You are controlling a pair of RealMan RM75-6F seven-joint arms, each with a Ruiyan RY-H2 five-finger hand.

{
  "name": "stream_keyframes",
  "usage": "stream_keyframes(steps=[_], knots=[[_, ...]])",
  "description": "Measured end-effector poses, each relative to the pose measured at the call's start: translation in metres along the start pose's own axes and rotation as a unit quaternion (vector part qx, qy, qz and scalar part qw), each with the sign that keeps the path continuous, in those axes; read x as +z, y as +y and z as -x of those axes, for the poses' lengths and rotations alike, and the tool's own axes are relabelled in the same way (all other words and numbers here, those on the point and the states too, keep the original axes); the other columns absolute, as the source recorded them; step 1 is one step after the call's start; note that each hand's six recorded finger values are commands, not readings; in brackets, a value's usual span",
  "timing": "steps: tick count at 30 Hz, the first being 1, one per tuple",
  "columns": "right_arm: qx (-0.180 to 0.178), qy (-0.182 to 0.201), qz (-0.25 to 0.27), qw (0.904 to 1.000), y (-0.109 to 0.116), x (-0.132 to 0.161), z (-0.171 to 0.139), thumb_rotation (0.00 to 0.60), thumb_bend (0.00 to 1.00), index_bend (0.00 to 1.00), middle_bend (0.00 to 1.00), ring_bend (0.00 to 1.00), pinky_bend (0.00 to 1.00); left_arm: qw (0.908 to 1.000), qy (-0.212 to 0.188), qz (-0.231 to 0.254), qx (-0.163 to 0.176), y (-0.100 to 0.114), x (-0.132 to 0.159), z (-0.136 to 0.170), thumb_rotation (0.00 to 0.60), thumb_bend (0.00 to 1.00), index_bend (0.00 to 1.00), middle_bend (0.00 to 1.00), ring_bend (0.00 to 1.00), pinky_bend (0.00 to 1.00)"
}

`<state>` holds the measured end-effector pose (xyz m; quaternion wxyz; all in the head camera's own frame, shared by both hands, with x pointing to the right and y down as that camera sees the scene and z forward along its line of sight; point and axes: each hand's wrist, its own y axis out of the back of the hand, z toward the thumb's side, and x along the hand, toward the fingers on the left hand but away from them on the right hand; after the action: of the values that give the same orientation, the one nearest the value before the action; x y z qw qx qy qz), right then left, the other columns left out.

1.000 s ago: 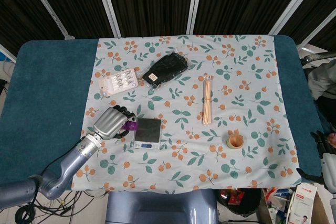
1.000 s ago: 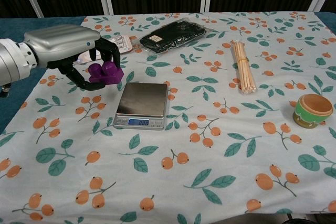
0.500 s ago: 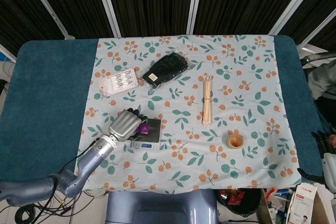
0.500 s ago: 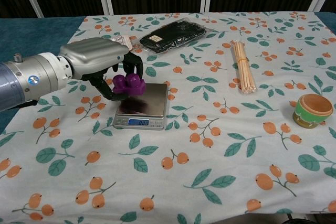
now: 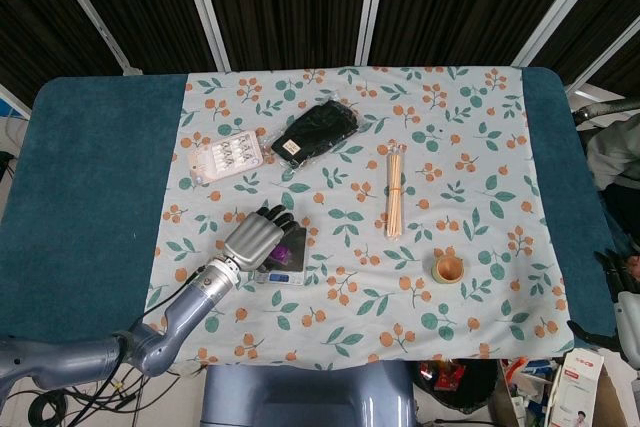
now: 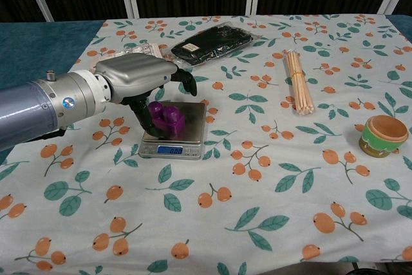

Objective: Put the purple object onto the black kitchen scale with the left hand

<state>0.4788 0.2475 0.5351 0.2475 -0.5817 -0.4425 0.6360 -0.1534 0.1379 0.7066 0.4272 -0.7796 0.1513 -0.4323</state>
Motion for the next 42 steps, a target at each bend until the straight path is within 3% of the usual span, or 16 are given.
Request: stream_keyframes(steps=[9, 18, 26, 31, 38, 42], knots=[[-0.001, -0.002, 0.001, 1.0000, 0.001, -0.001, 0.000, 0.600, 0.08, 0.02, 0.01, 0.16, 0.19, 0.9969, -0.008, 0.059, 0.051, 0.041, -0.001, 0.021, 0.600, 0.03, 0.24, 0.20, 0.07, 0.23], [-0.004, -0.004, 0.000, 1.0000, 0.001, -0.001, 0.000, 0.600, 0.08, 0.02, 0.01, 0.16, 0.19, 0.9930, 0.031, 0.045, 0.105, 0.080, -0.051, 0.099, 0.600, 0.05, 0.25, 0.22, 0.08, 0.23], [-0.010, -0.002, -0.005, 0.9999, 0.002, 0.002, -0.002, 0.600, 0.08, 0.02, 0.01, 0.16, 0.19, 0.9880, 0.092, 0.023, 0.121, 0.063, -0.095, 0.197, 0.600, 0.05, 0.24, 0.20, 0.08, 0.21], [-0.013, 0.001, -0.005, 0.9999, 0.003, 0.003, -0.002, 0.600, 0.08, 0.02, 0.01, 0.16, 0.19, 0.9831, 0.149, 0.045, 0.097, 0.038, -0.114, 0.255, 0.600, 0.05, 0.21, 0.17, 0.07, 0.14], [-0.015, 0.008, -0.004, 0.9999, 0.003, 0.004, -0.002, 0.600, 0.08, 0.02, 0.01, 0.16, 0.19, 0.9639, 0.232, 0.082, 0.102, 0.024, -0.143, 0.295, 0.600, 0.05, 0.17, 0.12, 0.01, 0.06], [-0.016, 0.011, -0.004, 0.9998, 0.003, 0.005, -0.003, 0.600, 0.08, 0.02, 0.01, 0.16, 0.19, 0.9560, 0.254, 0.071, 0.129, 0.030, -0.151, 0.302, 0.600, 0.05, 0.17, 0.12, 0.01, 0.06]])
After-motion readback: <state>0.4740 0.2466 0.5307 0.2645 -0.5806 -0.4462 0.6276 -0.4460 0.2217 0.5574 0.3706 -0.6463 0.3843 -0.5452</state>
